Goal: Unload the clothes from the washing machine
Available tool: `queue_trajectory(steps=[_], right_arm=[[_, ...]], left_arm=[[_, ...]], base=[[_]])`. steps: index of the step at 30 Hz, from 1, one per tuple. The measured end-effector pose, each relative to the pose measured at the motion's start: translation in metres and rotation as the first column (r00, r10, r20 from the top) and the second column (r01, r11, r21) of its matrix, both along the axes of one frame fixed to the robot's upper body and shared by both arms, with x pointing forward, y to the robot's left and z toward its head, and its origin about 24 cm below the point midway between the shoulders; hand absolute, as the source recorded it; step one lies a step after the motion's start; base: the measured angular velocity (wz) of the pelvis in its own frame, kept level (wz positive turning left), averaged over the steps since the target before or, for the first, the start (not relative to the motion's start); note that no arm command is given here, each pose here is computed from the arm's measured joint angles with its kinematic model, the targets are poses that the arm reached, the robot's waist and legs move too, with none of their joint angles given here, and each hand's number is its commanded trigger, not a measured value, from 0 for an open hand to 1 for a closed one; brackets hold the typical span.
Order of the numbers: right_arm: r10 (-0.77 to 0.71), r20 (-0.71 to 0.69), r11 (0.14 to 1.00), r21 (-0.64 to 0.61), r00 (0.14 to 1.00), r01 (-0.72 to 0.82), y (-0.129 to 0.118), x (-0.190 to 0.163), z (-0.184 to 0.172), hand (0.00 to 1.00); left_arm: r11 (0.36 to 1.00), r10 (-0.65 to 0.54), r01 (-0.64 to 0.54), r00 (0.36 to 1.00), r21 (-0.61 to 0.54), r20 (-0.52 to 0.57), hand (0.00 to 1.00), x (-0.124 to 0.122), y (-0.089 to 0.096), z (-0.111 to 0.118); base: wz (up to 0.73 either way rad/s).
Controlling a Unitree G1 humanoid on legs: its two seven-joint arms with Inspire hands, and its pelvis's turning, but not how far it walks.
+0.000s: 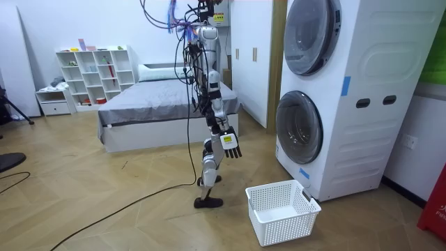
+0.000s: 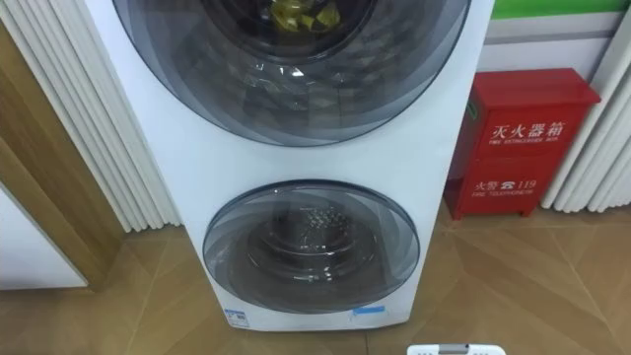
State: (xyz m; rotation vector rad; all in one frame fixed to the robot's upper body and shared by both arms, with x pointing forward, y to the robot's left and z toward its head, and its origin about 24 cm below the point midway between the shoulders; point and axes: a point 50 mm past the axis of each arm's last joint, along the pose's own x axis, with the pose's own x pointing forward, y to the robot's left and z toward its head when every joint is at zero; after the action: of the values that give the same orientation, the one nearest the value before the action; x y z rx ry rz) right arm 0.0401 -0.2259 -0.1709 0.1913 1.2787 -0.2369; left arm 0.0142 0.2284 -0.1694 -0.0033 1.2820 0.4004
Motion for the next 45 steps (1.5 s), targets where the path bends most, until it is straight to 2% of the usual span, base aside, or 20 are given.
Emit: queue_trajectory(steps=[23, 30, 32, 35, 37, 38, 40, 43, 45], right_arm=[[-0.020, -0.011, 1.000, -0.011, 1.000, 0.020, 0.001, -0.004, -0.001, 0.00], [-0.058, 0.029, 0.997, -0.042, 0.998, 0.059, -0.005, 0.009, 0.002, 0.00], [-0.074, 0.088, 0.995, -0.061, 0.993, 0.080, -0.008, 0.025, 0.006, 0.00], [-0.081, 0.258, 0.988, -0.103, 0.963, 0.111, -0.018, 0.073, 0.023, 0.00], [-0.059, 0.416, 0.984, -0.129, 0.908, 0.123, -0.022, 0.119, 0.046, 0.00], [-0.051, 0.450, 0.983, -0.134, 0.892, 0.123, -0.023, 0.130, 0.052, 0.00], [-0.028, 0.580, 0.979, -0.148, 0.814, 0.140, -0.024, 0.167, 0.079, 0.00], [0.000, 0.699, 0.973, -0.165, 0.715, 0.161, -0.024, 0.195, 0.110, 0.00], [0.029, 0.786, 0.968, -0.176, 0.618, 0.177, -0.026, 0.214, 0.141, 0.00]], left_arm=[[0.999, 0.027, -0.027, 1.000, -0.020, 0.003, 0.00, -0.002, 0.000, 0.000], [0.998, 0.052, -0.051, 0.999, -0.044, 0.010, 0.00, -0.004, -0.001, 0.000], [0.998, 0.047, -0.046, 0.999, -0.051, 0.026, 0.00, 0.000, -0.001, 0.000], [0.998, 0.049, -0.048, 0.998, -0.051, 0.028, 0.00, 0.000, -0.001, 0.000], [0.998, 0.054, -0.052, 0.998, -0.046, 0.027, 0.00, 0.000, 0.001, 0.000], [0.998, 0.052, -0.051, 0.998, -0.044, 0.027, 0.00, 0.000, 0.002, 0.001], [0.999, 0.044, -0.043, 0.998, -0.032, 0.036, 0.00, 0.003, 0.006, 0.002], [0.999, 0.045, -0.044, 0.998, -0.024, 0.033, 0.00, 0.001, 0.010, 0.003], [0.999, 0.039, -0.038, 0.999, -0.015, 0.033, 0.00, 0.002, 0.013, 0.005]], base=[[0.00], [0.00], [0.00], [-0.09], [-0.08], [0.00], [0.00], [0.00], [0.03]])
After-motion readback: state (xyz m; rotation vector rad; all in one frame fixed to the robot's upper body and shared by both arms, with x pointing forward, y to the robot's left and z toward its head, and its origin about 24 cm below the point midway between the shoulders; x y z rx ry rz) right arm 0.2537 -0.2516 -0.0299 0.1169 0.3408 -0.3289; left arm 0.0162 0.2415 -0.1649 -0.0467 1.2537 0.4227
